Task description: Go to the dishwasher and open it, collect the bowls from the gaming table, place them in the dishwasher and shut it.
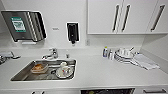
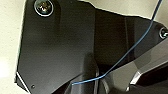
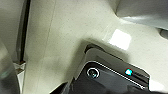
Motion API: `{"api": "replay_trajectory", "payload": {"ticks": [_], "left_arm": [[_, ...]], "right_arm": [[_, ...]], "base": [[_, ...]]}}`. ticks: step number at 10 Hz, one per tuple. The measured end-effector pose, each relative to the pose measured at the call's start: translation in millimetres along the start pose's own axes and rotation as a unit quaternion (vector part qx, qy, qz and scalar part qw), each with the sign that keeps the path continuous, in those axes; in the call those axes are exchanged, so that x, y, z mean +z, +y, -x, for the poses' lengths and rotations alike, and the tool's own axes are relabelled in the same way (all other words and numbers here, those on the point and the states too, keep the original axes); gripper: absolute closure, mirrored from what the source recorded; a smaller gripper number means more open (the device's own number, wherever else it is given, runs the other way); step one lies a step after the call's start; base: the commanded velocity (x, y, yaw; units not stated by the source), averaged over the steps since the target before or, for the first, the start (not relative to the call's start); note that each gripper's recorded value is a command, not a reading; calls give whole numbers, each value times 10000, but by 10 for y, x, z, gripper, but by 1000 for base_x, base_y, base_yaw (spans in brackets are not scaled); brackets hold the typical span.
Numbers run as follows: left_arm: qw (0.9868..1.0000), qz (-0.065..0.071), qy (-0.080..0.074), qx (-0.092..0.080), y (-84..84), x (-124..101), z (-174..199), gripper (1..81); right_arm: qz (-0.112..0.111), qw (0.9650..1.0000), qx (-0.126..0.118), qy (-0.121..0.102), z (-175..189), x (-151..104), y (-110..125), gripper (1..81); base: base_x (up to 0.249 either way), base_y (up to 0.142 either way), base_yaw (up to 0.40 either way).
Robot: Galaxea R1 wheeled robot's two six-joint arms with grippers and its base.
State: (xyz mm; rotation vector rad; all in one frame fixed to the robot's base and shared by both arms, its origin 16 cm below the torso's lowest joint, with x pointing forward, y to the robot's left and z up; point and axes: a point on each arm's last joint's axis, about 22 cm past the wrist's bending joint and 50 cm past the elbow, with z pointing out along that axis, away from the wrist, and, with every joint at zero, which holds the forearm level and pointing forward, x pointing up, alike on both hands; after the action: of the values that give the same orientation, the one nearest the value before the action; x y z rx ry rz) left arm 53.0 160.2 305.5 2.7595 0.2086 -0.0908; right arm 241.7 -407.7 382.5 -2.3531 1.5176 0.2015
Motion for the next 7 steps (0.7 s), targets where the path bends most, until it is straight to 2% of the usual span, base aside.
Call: {"api": "replay_trajectory", "payload": {"ticks": [2, 3, 4, 5, 7], "left_arm": [[10000, 13, 82, 36, -34, 127, -123, 10], [10000, 18, 53, 42, -34, 142, -119, 10], [10000, 22, -31, 43, -39, 159, -86, 10], [10000, 23, -57, 45, -39, 157, -63, 10], [9999, 25, -103, 48, -38, 158, -46, 10]], "right_arm": [[-163, 9991, 335, -181, -23, 50, -148, 10], [-200, 9988, 345, -280, -10, 34, -199, 10], [-270, 9985, 298, -367, -6, 19, -307, 10], [-419, 9981, 189, -409, -12, -29, -514, 10], [-803, 9945, 37, -665, 38, -249, -1045, 10]], "base": [[0, 0, 0], [0, 0, 0], [0, 0, 0], [0, 0, 0], [0, 0, 0]]}}
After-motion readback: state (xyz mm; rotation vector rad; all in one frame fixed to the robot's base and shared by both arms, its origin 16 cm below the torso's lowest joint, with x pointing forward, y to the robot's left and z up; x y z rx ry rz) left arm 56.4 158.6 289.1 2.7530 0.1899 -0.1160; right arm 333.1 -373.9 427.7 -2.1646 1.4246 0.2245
